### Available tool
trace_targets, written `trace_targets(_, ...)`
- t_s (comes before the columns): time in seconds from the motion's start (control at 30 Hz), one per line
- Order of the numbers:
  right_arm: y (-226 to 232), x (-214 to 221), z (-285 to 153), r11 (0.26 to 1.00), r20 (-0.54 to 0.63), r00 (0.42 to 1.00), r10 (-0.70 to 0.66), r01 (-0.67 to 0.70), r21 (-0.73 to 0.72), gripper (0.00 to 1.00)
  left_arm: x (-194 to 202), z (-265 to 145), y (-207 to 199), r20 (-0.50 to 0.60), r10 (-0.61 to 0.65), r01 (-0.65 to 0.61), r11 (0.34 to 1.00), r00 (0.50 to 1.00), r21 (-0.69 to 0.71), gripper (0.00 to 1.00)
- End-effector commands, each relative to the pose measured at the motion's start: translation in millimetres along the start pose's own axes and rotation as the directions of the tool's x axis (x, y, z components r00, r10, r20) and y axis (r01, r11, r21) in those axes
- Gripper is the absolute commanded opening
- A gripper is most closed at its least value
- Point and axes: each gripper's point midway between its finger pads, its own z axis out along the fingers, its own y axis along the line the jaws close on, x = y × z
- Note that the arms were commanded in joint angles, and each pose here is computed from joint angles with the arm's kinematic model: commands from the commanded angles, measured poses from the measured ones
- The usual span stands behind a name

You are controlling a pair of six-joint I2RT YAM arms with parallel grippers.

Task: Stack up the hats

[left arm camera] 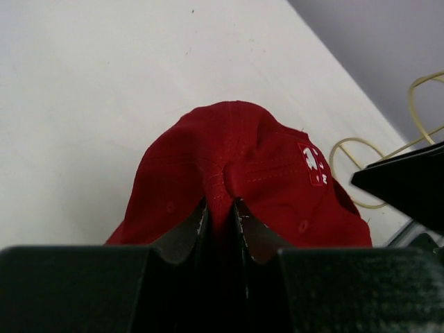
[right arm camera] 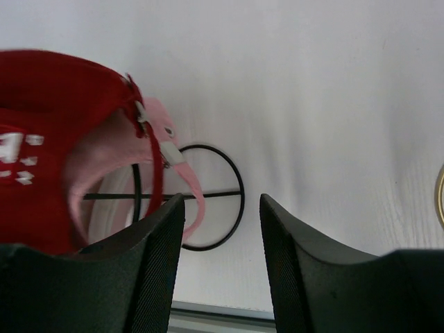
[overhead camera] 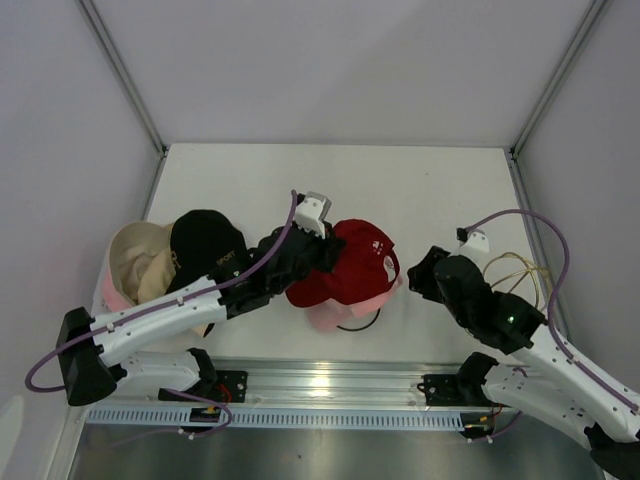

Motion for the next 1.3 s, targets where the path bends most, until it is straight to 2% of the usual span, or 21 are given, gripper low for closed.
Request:
trace_targets(0.0,7.6,-34.1,-19.9,0.998,0.076,0.995,0.058,-0.057,-0.014,0.52,-0.2,5.3,1.0,0.029,0.001,-0.001,1.000,1.000,-0.021,0.20)
trace_targets(0.4,41.3,-32.3,-20.9,0.977,0.058,0.994,0.095,-0.082,-0.196,0.71,10.7,4.4,-5.0,0.007,-0.001,0.001,1.000,1.000,0.003,0.22)
trace_targets(0.57,48.3,-16.7,-4.8,0.985,-0.006,1.000,0.020,-0.021,-0.171,0.70,6.8,1.3,-5.1,0.026,0.007,-0.007,1.000,1.000,0.005,0.22)
trace_targets(0.67,41.1,-6.3,4.3,0.993,-0.041,0.999,-0.003,-0.001,-0.115,0.59,5.6,-2.5,-4.7,0.034,0.009,-0.009,1.000,0.999,0.006,0.22)
trace_targets(0.7,39.0,-5.1,5.2,0.995,-0.046,0.999,0.004,-0.008,-0.101,0.40,7.4,-3.4,-3.5,0.033,0.008,-0.008,1.000,0.999,0.002,0.22)
trace_targets(0.77,35.7,-4.6,3.7,0.996,-0.048,0.999,0.022,-0.026,-0.088,0.23,5.9,-5.0,-3.0,0.057,-0.005,0.005,1.000,0.998,0.008,0.22)
trace_targets(0.8,33.4,-6.1,2.9,0.996,-0.041,0.999,0.030,-0.033,-0.079,0.10,-0.7,-7.9,-3.4,0.081,-0.017,0.016,1.000,0.997,0.012,0.23)
trace_targets(0.87,29.1,-6.3,-0.1,0.997,-0.037,0.999,0.032,-0.035,-0.070,0.00,0.8,-10.5,-1.3,0.092,-0.018,0.017,1.000,0.996,0.012,0.23)
trace_targets(0.97,24.8,-3.9,-1.9,0.997,-0.031,0.999,0.024,-0.026,-0.079,0.00,-4.3,-14.4,-0.4,0.113,-0.016,0.015,1.000,0.993,0.016,0.27)
trace_targets(1.0,24.0,-1.5,-2.4,0.996,-0.028,1.000,0.002,-0.005,-0.093,0.00,-5.3,-15.0,-0.1,0.114,-0.012,0.010,1.000,0.993,0.014,0.37)
trace_targets(1.03,22.7,3.3,-0.6,0.995,-0.030,0.999,-0.015,0.011,-0.102,0.00,-6.7,-15.9,-0.9,0.111,-0.011,0.010,1.000,0.994,0.016,0.38)
trace_targets(1.17,18.7,26.8,11.3,0.985,-0.026,0.997,-0.076,0.071,-0.157,0.00,-5.3,-18.4,0.0,0.097,-0.017,0.016,1.000,0.995,0.013,0.50)
trace_targets(1.2,9.3,40.9,17.6,0.985,-0.042,0.994,-0.102,0.096,-0.141,0.00,-6.9,-19.5,0.4,0.102,-0.018,0.017,1.000,0.995,0.012,0.61)
trace_targets(1.23,6.9,44.0,19.3,0.986,-0.039,0.994,-0.102,0.095,-0.139,0.00,-10.2,-22.1,1.2,0.111,-0.018,0.017,1.000,0.994,0.010,0.62)
trace_targets(1.27,4.1,44.9,22.0,0.987,-0.027,0.995,-0.096,0.092,-0.129,0.00,-13.6,-23.4,5.5,0.121,-0.015,0.017,1.000,0.993,-0.014,0.67)
